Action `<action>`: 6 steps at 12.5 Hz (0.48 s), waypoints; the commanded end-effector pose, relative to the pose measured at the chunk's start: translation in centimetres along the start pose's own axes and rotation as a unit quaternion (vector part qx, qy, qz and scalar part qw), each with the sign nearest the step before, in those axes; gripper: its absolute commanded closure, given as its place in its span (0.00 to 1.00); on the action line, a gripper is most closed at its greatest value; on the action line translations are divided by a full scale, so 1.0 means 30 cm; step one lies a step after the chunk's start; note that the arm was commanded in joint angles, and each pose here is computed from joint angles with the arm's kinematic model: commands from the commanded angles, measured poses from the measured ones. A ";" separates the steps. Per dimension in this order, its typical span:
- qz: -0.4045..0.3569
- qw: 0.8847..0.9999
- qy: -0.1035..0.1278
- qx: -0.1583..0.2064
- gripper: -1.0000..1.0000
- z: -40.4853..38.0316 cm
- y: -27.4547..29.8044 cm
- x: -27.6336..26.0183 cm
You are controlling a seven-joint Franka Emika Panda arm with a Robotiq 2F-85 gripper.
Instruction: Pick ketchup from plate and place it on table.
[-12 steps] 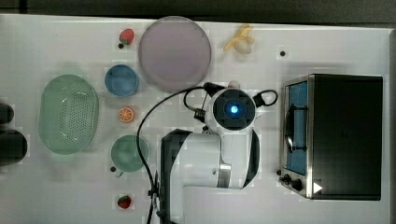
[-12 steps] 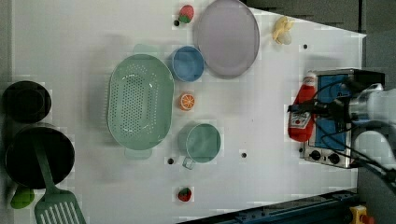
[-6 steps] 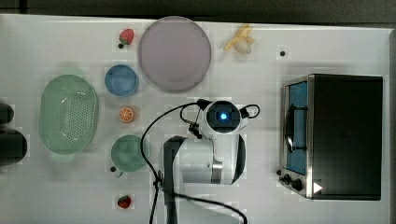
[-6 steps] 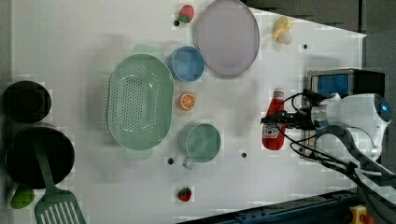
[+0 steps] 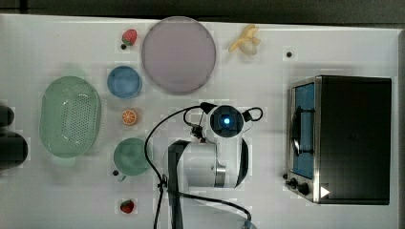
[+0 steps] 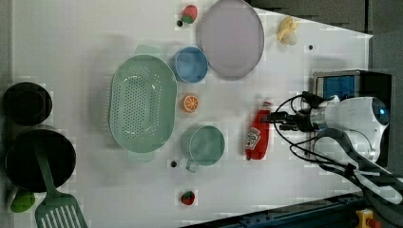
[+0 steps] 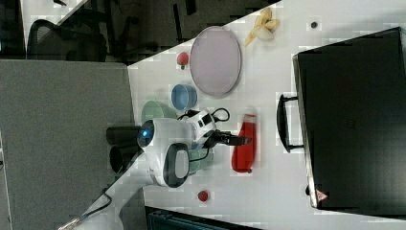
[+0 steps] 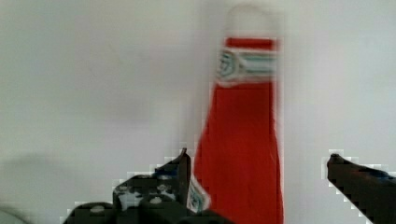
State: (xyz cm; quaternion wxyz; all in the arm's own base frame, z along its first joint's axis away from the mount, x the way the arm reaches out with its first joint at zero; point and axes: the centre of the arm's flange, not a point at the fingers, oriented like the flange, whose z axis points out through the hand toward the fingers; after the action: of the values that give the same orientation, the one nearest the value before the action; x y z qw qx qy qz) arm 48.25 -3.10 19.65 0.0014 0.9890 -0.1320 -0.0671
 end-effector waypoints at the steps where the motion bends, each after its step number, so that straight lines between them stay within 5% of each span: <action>1: 0.012 0.995 0.099 0.013 0.00 -0.341 -0.021 0.063; 3: 0.068 0.988 0.135 0.022 0.00 -0.541 -0.018 0.062; 6: 0.192 0.974 0.116 0.020 0.00 -0.801 -0.012 0.011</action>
State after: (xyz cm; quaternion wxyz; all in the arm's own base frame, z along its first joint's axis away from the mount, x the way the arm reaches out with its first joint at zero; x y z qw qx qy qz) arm 51.80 -3.55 40.75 0.0154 0.9698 -0.2400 0.0408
